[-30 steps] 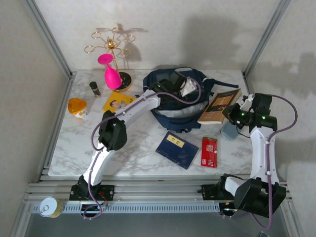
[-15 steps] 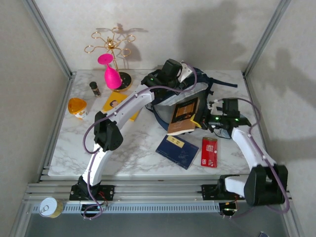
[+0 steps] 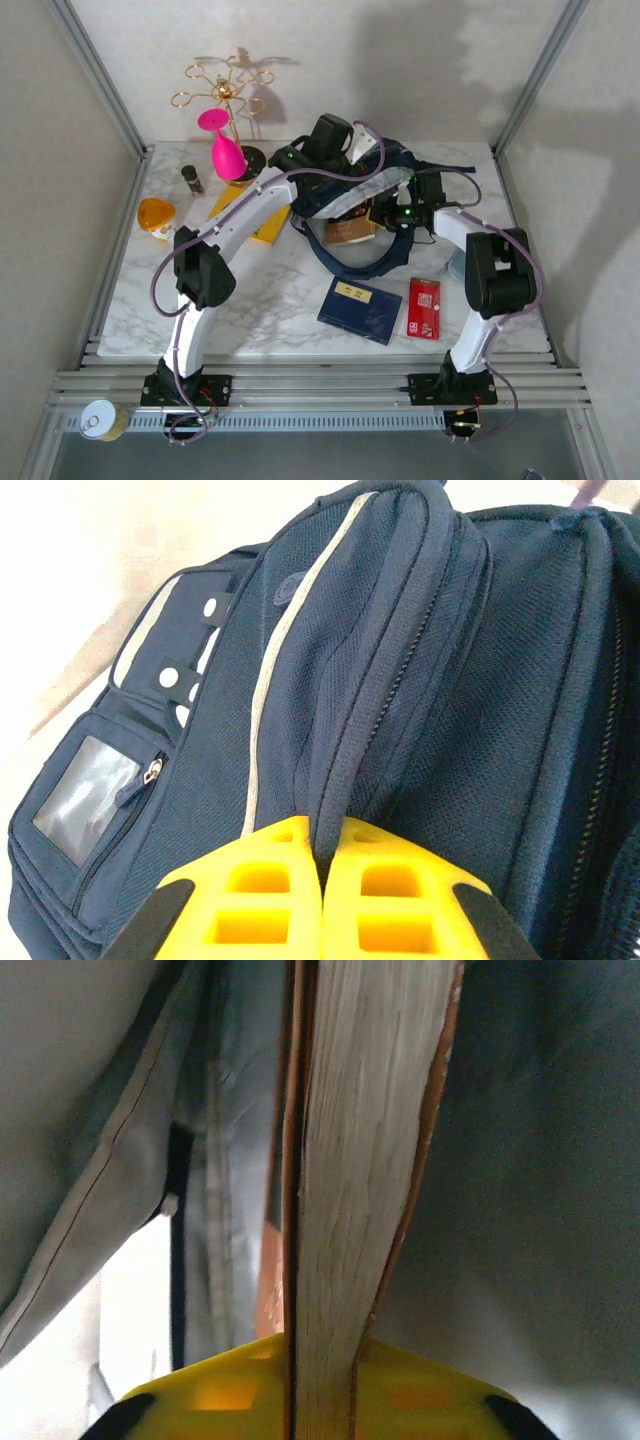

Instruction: Pack books, pencil case, and school supplies into a backpack

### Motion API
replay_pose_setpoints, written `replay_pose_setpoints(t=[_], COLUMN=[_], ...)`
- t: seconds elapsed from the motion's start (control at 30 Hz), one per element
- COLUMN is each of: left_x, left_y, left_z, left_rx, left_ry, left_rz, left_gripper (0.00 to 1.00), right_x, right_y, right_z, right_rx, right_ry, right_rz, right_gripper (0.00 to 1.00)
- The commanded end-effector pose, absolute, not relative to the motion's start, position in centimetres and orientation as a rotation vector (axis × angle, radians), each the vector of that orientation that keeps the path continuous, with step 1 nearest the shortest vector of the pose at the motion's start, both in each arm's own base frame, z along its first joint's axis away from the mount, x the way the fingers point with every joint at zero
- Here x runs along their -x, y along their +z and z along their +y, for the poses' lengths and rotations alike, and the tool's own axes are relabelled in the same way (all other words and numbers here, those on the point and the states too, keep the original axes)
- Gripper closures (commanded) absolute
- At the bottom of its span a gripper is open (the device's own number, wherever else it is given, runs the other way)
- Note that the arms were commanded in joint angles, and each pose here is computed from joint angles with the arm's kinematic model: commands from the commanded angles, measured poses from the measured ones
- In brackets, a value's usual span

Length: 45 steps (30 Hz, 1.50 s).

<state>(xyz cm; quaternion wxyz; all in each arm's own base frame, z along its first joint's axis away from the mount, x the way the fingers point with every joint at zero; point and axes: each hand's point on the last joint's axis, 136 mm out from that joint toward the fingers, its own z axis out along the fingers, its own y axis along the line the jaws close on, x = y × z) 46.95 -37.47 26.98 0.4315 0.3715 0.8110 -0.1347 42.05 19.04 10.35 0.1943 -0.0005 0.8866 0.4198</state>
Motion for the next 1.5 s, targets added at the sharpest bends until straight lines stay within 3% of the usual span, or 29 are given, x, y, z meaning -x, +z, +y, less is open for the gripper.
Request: replay_pose_setpoints(t=[0.0,0.03,0.13,0.23,0.37,0.57,0.77,0.97,1.07,1.33,1.47], left_x=[-46.6,-46.7,-47.2,-47.7,-47.6,-47.7,-47.4,-47.6,-47.8,-47.9,-47.0], left_y=[34.1,34.1,33.4,32.7,32.1,31.6,31.8,31.7,31.4,28.9,26.8], left_z=[-36.6,-36.5,-36.2,-35.9,-36.2,-36.4,-36.3,-35.8,-35.5,-34.3,-34.0], left_rx=[-0.830,-0.825,-0.816,-0.810,-0.825,-0.831,-0.845,-0.825,-0.817,-0.752,-0.662], left_ry=[-0.399,-0.401,-0.382,-0.362,-0.375,-0.381,-0.382,-0.364,-0.355,-0.367,-0.443], left_rz=[1.881,1.883,1.892,1.906,1.907,1.913,1.915,1.928,1.940,2.026,2.098], left_gripper=[1.00,1.00,1.00,1.00,1.00,1.00,1.00,1.00,1.00,1.00,0.86], right_x=[-45.3,-45.4,-44.5,-42.0,-38.0,-36.0,-41.6,-47.7,-48.1,-37.5,-32.3], right_y=[10.5,10.3,10.9,10.8,9.4,6.5,7.2,10.1,11.5,12.5,14.1], right_z=[18.3,18.0,17.2,16.6,17.1,19.3,21.2,23.0,23.9,23.2,19.6], right_rx=[0.098,0.093,0.067,0.073,0.080,0.132,0.100,0.011,0.033,0.156,0.090], right_ry=[0.998,0.960,0.875,0.718,0.623,0.619,0.627,0.705,0.762,0.897,0.801], right_rz=[2.441,2.453,2.453,2.503,2.574,2.616,2.452,2.202,2.139,2.245,2.322], right_gripper=[0.66,0.55,0.45,0.40,0.41,0.59,0.88,0.93,0.93,0.73,0.67])
